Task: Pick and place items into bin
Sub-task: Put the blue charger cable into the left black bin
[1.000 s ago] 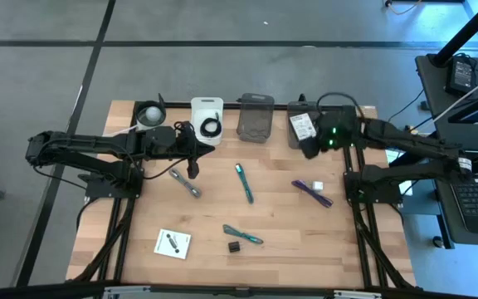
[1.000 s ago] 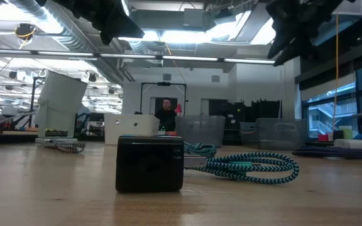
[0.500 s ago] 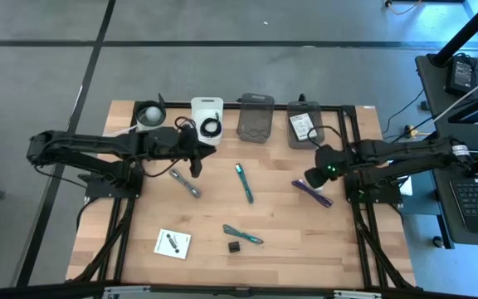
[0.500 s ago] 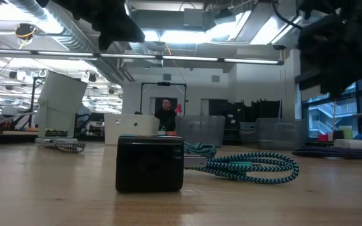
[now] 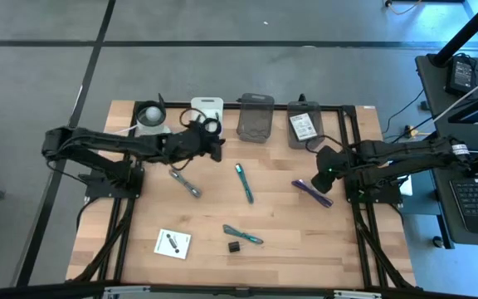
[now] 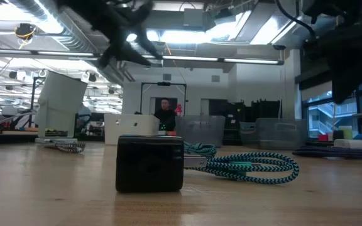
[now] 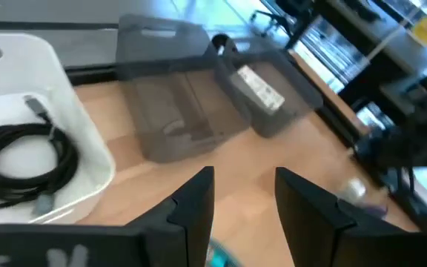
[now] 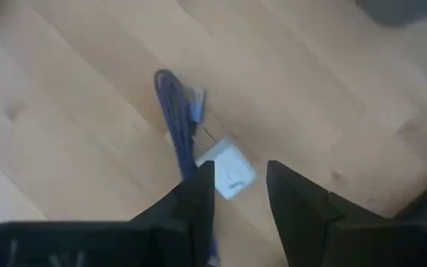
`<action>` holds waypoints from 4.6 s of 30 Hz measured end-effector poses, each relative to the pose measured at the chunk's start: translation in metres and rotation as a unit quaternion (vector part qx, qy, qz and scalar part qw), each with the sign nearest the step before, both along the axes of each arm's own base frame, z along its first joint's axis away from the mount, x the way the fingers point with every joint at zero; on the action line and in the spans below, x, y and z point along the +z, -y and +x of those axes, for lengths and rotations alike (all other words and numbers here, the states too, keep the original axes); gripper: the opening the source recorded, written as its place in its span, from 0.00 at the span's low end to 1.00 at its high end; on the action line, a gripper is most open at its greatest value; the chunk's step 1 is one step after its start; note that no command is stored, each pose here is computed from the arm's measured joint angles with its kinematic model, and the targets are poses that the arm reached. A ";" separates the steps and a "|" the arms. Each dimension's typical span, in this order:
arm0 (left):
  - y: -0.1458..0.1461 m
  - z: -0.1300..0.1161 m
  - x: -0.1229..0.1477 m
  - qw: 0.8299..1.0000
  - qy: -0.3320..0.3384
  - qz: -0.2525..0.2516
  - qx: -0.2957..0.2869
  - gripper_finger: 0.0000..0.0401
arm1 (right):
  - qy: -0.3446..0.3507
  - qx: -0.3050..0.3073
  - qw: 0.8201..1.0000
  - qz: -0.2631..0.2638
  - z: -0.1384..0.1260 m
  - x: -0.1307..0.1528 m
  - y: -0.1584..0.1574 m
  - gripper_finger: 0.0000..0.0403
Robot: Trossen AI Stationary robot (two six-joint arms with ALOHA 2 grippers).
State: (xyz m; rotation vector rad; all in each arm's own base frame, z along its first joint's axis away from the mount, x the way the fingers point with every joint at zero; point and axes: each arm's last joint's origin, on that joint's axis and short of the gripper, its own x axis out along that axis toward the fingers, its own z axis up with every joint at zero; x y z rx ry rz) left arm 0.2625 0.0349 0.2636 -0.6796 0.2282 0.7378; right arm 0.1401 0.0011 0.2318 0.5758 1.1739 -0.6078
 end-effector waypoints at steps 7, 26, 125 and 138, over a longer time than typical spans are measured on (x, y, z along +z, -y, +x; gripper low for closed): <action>-0.007 0.082 0.018 0.999 -0.022 -0.033 0.034 0.34 | -0.056 0.056 0.995 -0.060 -0.009 -0.001 0.003 0.32; -0.007 0.169 -0.060 0.915 -0.154 -0.342 0.151 0.34 | -0.071 0.123 0.982 -0.121 -0.022 0.005 0.006 0.32; -0.241 0.163 -0.051 0.963 -0.209 -0.088 -0.149 0.09 | 0.162 -0.054 0.971 -0.168 -0.004 0.028 0.010 0.32; -0.240 0.165 -0.056 0.964 -0.201 -0.107 -0.136 0.16 | 0.166 -0.065 0.970 -0.163 -0.004 0.028 0.010 0.32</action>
